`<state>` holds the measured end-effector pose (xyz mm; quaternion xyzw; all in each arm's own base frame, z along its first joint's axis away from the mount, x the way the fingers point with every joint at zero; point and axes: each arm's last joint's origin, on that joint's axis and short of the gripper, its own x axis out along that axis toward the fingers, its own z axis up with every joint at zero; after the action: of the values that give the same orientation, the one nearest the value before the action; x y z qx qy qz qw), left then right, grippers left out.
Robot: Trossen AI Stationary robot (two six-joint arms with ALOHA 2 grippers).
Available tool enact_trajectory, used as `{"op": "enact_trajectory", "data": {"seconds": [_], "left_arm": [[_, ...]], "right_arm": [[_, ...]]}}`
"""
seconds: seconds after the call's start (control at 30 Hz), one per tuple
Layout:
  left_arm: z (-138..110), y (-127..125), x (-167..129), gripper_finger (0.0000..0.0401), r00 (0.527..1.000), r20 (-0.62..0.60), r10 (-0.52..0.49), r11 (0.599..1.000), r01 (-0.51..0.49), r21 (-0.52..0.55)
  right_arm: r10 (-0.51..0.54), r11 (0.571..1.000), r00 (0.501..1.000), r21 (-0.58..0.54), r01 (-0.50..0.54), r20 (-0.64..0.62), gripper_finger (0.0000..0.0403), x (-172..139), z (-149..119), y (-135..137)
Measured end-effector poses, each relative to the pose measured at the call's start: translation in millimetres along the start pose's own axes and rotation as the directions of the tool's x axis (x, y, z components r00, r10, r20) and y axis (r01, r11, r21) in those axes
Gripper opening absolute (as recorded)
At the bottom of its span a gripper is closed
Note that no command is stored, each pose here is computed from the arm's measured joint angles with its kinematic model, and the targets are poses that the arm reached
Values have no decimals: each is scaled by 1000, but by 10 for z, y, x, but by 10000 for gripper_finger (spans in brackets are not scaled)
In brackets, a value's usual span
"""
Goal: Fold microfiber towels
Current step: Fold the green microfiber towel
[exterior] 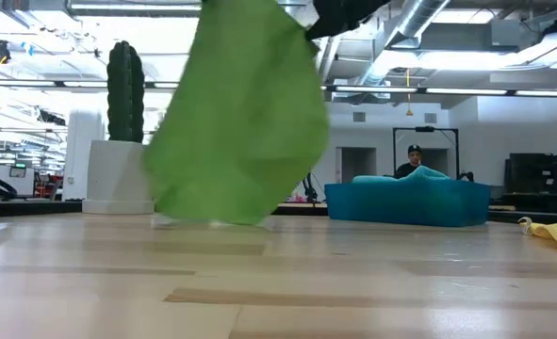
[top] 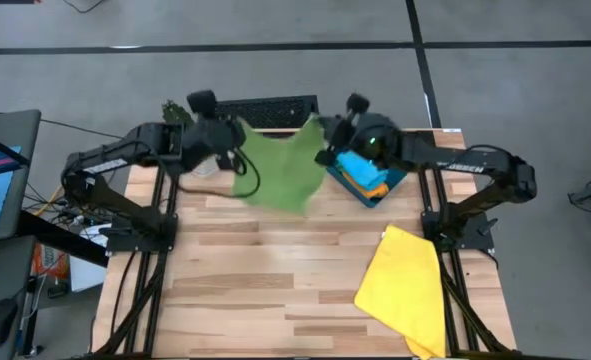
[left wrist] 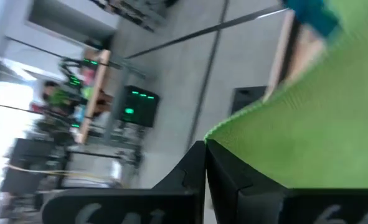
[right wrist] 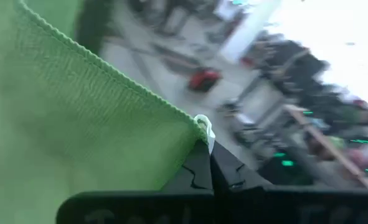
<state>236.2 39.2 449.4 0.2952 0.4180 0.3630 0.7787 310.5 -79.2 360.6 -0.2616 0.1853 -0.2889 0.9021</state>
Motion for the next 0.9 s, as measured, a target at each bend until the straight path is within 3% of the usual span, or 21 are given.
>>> {"op": "enact_trajectory", "data": {"seconds": [0.17,0.37,0.43,0.47,0.57,0.7,0.8,0.83,0.87,0.9], "left_arm": [[26,216,182,0,995,-4,96,993,-96,68],[-26,210,139,0,995,-27,96,990,-93,106],[-56,136,74,0,1000,-19,21,996,-19,82],[-85,88,27,0,998,-5,-66,995,66,77],[-186,-72,-99,0,932,-10,-363,927,362,95],[-252,-226,-240,0,752,-31,-658,747,657,103],[-199,-276,-301,0,618,43,-785,617,773,148],[-174,-278,-302,0,606,69,-792,608,774,177],[-161,-270,-294,0,629,80,-773,631,750,198],[-161,-250,-271,0,697,70,-713,695,691,200]], "right_arm": [[-102,995,993,20,101,55,1,-107,30,-325],[-24,999,999,26,23,44,1,-400,87,-302],[52,998,998,35,-52,23,1,-519,96,-206],[92,995,996,34,-93,12,1,-583,103,-145],[204,979,979,15,-204,-8,1,-783,131,30],[317,948,948,-28,-316,31,1,-1004,205,194],[384,921,919,-103,-376,85,1,-1076,260,264],[365,928,927,-109,-355,88,1,-1071,268,258],[315,947,946,-98,-307,81,1,-1046,273,237],[249,966,966,-82,-243,64,1,-1006,269,201]]}}
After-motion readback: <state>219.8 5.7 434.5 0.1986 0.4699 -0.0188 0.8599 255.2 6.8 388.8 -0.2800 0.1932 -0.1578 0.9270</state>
